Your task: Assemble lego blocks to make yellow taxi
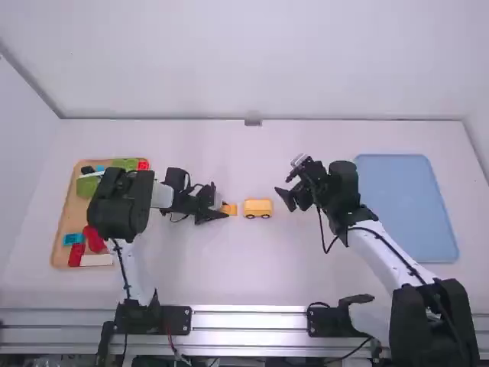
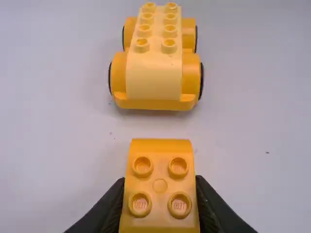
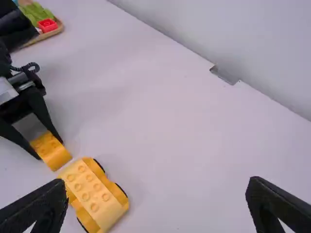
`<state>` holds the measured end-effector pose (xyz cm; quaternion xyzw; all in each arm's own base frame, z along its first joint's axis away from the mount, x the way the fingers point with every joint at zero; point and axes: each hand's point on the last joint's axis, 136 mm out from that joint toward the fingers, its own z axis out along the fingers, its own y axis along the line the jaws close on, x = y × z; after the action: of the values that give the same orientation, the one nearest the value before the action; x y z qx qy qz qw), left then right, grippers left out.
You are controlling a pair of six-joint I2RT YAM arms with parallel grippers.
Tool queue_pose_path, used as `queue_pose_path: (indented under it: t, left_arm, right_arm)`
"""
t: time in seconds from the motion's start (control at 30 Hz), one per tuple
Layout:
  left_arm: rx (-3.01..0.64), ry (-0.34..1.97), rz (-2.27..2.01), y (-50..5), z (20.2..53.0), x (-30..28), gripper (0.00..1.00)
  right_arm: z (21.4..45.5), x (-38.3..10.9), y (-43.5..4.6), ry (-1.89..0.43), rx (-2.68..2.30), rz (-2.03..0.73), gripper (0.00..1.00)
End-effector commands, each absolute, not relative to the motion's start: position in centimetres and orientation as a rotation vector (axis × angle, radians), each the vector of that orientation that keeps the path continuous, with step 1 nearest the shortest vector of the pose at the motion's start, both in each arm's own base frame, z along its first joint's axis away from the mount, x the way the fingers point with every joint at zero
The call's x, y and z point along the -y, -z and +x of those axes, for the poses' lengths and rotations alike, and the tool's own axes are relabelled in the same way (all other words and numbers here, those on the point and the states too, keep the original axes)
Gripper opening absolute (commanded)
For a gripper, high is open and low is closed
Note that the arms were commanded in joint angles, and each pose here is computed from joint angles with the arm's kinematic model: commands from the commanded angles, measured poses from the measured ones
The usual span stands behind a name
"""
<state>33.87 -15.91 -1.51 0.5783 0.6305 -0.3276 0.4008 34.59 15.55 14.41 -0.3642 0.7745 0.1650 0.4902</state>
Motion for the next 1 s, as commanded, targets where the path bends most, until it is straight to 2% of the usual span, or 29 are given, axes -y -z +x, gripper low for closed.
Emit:
queue_pose_path:
  t: [0.0, 0.17, 0.23, 0.37, 0.47, 0.7, 0.97]
  left_arm:
    - [-1.542, 0.812, 1.457, -1.4, 34.1, 16.2, 0.27]
    - [-1.516, 0.782, 1.466, -5.7, 33.6, 16.3, 0.28]
    - [-1.506, 0.779, 1.475, -7.2, 33.0, 16.5, 0.26]
    - [-1.501, 0.778, 1.466, -8.9, 32.6, 16.6, 0.24]
    - [-1.503, 0.799, 1.468, -9.2, 32.4, 17.4, 0.24]
    - [-1.491, 0.798, 1.550, -8.5, 31.3, 19.7, 0.24]
    - [-1.528, 0.803, 1.540, -8.4, 31.5, 20.8, 0.24]
  right_arm:
    - [34.6, -14.8, -14.6, -0.374, -1.875, -0.891, 0.98]
    - [33.1, -14.2, -12.7, -0.368, -1.888, -1.034, 0.98]
    - [31.7, -14.9, -11.9, -0.444, -1.831, -1.158, 0.98]
    - [30.5, -16.3, -10.2, -0.604, -1.720, -1.277, 0.98]
    - [30.8, -17.4, -8.0, -0.728, -1.654, -1.294, 0.98]
    - [31.4, -20.1, -3.4, -0.800, -1.470, -1.411, 0.98]
    - [33.2, -21.3, -1.5, -0.973, -1.403, -1.404, 0.98]
